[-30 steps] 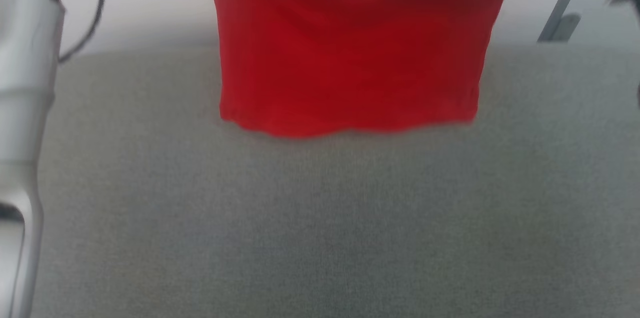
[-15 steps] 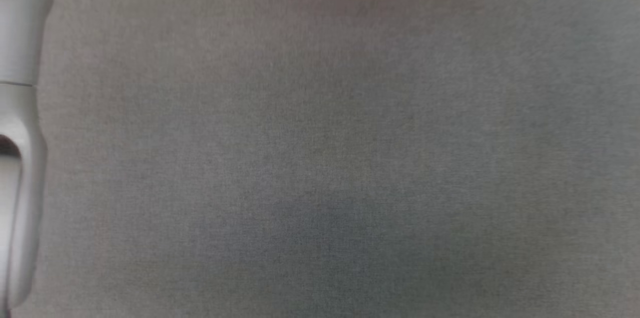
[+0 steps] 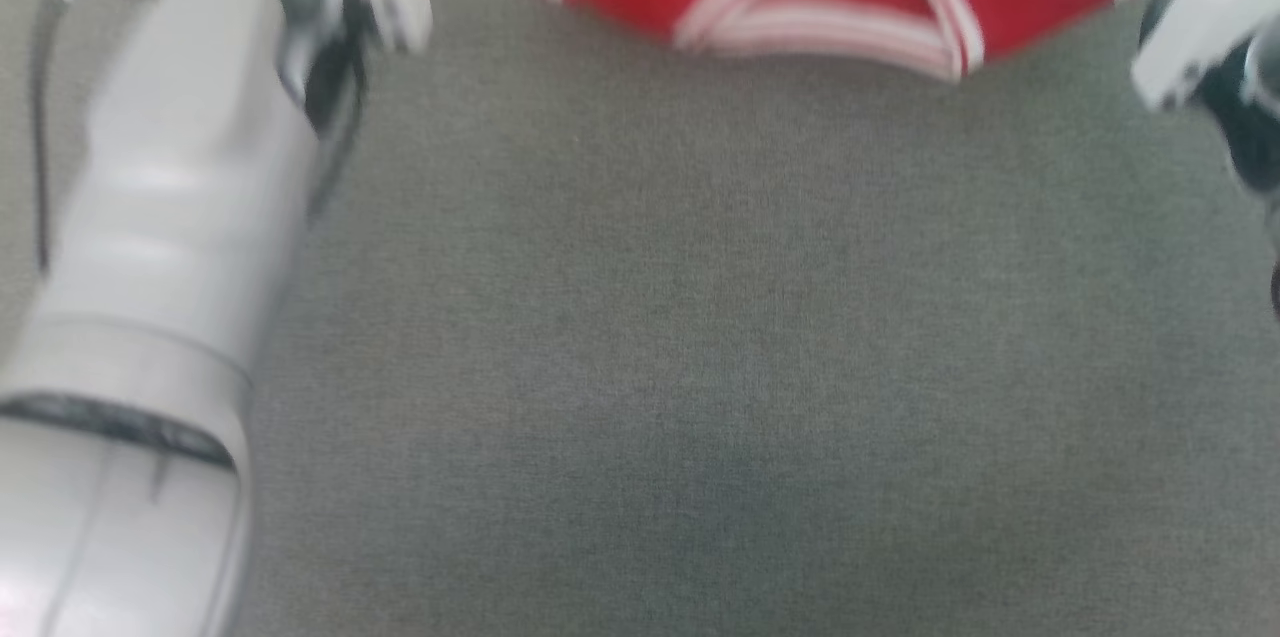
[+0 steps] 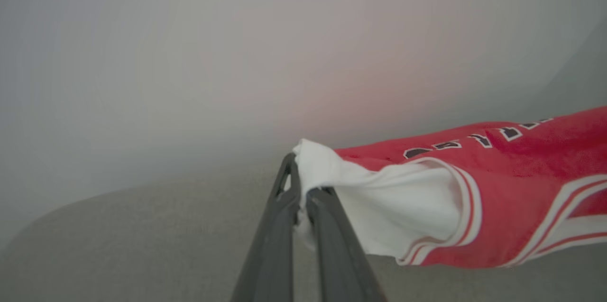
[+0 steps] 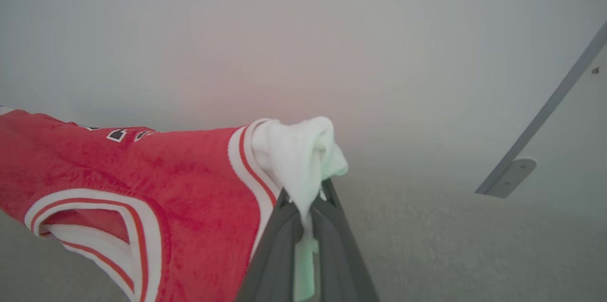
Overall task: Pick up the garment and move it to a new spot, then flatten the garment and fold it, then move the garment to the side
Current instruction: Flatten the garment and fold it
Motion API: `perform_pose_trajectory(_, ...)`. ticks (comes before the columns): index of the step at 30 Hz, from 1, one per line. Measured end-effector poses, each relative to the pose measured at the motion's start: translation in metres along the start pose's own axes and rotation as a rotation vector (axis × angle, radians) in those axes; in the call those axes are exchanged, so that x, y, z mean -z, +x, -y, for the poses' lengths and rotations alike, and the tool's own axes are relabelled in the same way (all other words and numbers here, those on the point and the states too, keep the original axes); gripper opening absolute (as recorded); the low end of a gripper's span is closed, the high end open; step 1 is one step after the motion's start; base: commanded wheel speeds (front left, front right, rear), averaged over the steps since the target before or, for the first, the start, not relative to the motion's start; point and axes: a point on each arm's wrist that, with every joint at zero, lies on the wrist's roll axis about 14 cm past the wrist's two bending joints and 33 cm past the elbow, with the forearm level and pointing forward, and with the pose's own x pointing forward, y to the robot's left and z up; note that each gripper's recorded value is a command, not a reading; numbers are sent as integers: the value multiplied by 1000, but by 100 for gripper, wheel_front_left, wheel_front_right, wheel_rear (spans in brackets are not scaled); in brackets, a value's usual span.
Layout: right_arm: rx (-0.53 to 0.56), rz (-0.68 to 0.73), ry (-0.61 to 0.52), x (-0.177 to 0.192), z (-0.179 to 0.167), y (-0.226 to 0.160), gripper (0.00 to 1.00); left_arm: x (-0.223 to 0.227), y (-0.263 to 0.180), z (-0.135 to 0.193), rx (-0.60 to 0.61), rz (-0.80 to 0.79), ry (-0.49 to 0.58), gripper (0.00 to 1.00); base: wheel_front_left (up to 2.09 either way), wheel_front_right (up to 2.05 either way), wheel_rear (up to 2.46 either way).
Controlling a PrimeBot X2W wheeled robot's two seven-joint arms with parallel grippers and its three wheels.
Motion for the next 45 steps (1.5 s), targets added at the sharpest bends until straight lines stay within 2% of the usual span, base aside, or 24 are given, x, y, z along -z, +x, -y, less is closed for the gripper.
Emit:
perform_pose_trajectory(4,-41,-142,12,32,-7,-32,0,56,-33,-1,-10,-187,-33,0,0,0,0)
perform_pose_trajectory(8,-65,-227,27,48,-8,-68,0,99,-72,6,4,-329,-74,0,0,0,0)
perform_pose_trajectory(15,-104,-340,56,70,-16,-121,0,134,-135,-7,1,-430,-141,0,0,0,0)
perform_pose_trajectory(24,-185,-523,64,107,-32,-177,0,155,-199,-10,-20,-506,-209,0,0,0,0)
perform_pose_trajectory(30,-220,-631,76,132,-34,-213,0,163,-248,8,-30,-578,-244,0,0,0,0)
perform_pose_trajectory(35,-201,-710,77,157,-24,-237,0,173,-287,22,-61,-644,-275,0,0,0,0)
perform_pose_trajectory(44,-154,-779,39,195,-19,-236,0,190,-282,28,-60,-644,-253,0,0,0,0)
perform_pose_trajectory(45,-151,-783,33,197,-19,-235,24,192,-280,31,-51,-647,-251,0,0,0,0)
